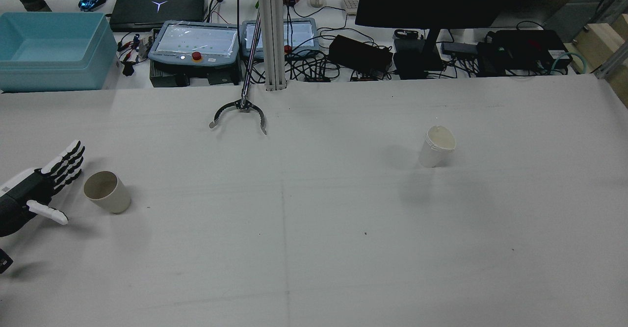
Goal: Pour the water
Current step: 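Move the left hand toward the beige paper cup nearest it, then close the left hand fingers around the beige cup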
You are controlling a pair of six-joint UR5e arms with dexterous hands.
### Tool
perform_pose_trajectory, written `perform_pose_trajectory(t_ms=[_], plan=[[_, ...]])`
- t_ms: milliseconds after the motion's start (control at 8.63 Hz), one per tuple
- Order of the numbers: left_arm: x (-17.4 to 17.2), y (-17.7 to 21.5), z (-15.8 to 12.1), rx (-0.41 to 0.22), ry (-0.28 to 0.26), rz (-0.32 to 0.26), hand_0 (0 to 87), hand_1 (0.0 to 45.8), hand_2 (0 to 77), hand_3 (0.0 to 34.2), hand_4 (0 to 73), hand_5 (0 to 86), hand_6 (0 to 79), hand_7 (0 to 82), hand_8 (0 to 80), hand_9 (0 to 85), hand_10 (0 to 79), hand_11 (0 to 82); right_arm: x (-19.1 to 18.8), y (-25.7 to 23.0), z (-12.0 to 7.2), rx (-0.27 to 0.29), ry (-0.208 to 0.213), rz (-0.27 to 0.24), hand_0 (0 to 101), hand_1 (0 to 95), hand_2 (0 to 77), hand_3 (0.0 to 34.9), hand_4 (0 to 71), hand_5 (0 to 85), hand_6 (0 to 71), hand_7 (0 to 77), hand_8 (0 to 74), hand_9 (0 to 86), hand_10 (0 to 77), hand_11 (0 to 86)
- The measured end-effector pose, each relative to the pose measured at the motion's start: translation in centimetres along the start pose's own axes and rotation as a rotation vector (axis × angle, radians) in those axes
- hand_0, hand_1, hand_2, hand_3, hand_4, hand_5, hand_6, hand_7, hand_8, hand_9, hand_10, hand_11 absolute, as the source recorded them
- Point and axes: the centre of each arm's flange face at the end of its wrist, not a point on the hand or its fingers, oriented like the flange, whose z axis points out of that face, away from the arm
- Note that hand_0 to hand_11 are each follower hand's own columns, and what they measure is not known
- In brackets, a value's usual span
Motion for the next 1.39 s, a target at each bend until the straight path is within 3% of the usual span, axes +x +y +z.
perform_pose_trajectory(t_ms=[348, 463, 695, 811, 927, 1390], plan=[[0.6, 1.2, 1.1, -0.019, 0.041, 0.012, 54.4, 11.4, 1.1, 16.9, 3.3, 0.5, 0.0, 1.6, 0.5, 1.1, 0.5, 2.2, 0.1, -0.1, 0.0, 0.002, 0.002, 0.0, 49, 14.2, 0.5, 0.0, 0.0, 4.9, 0.5, 1.1, 0.5, 3.3, 0.5, 2.2], [0.7, 1.8, 1.4, -0.041, 0.065, 0.046, 56.1, 13.1, 1.1, 18.4, 3.8, 0.5, 0.0, 1.6, 0.5, 1.1, 0.0, 2.2, 0.1, -0.1, 0.0, 0.003, 0.002, 0.0, 49, 14.2, 0.5, 0.0, 1.1, 4.9, 0.5, 1.1, 0.5, 3.3, 0.5, 2.2], [0.2, 2.7, 1.9, -0.082, 0.089, 0.103, 56.0, 11.4, 1.1, 18.7, 2.2, 0.5, 0.0, 1.1, 0.5, 1.1, 0.5, 2.2, 0.1, -0.2, 0.0, 0.004, 0.001, 0.0, 49, 14.2, 0.5, 0.0, 1.1, 4.9, 0.5, 1.1, 0.5, 3.3, 0.5, 1.6], [0.0, 2.8, 2.0, -0.089, 0.087, 0.113, 53.7, 11.4, 0.5, 20.5, 2.2, 0.5, 0.0, 1.1, 0.5, 1.1, 0.5, 1.6, 0.1, -0.1, 0.0, 0.004, 0.002, 0.0, 49, 14.2, 0.5, 0.0, 1.1, 5.5, 0.5, 1.1, 0.5, 3.3, 0.0, 1.6], [-0.2, 2.9, 2.1, -0.091, 0.084, 0.119, 53.6, 11.4, 0.5, 18.8, 2.2, 0.5, 0.0, 1.1, 0.5, 1.1, 0.5, 1.6, 0.2, -0.1, 0.0, 0.003, 0.003, -0.001, 49, 14.2, 0.5, 0.0, 1.1, 5.5, 0.5, 1.1, 0.5, 3.3, 0.5, 2.2], [-1.4, 2.8, 2.3, -0.088, 0.065, 0.122, 52.5, 11.4, 1.1, 19.0, 2.2, 0.5, 0.0, 1.1, 0.5, 1.1, 0.5, 1.6, 0.1, 0.0, 0.2, -0.001, 0.0, -0.001, 49, 13.1, 0.5, 0.0, 1.1, 5.5, 0.5, 1.1, 0.5, 3.3, 0.0, 2.2]])
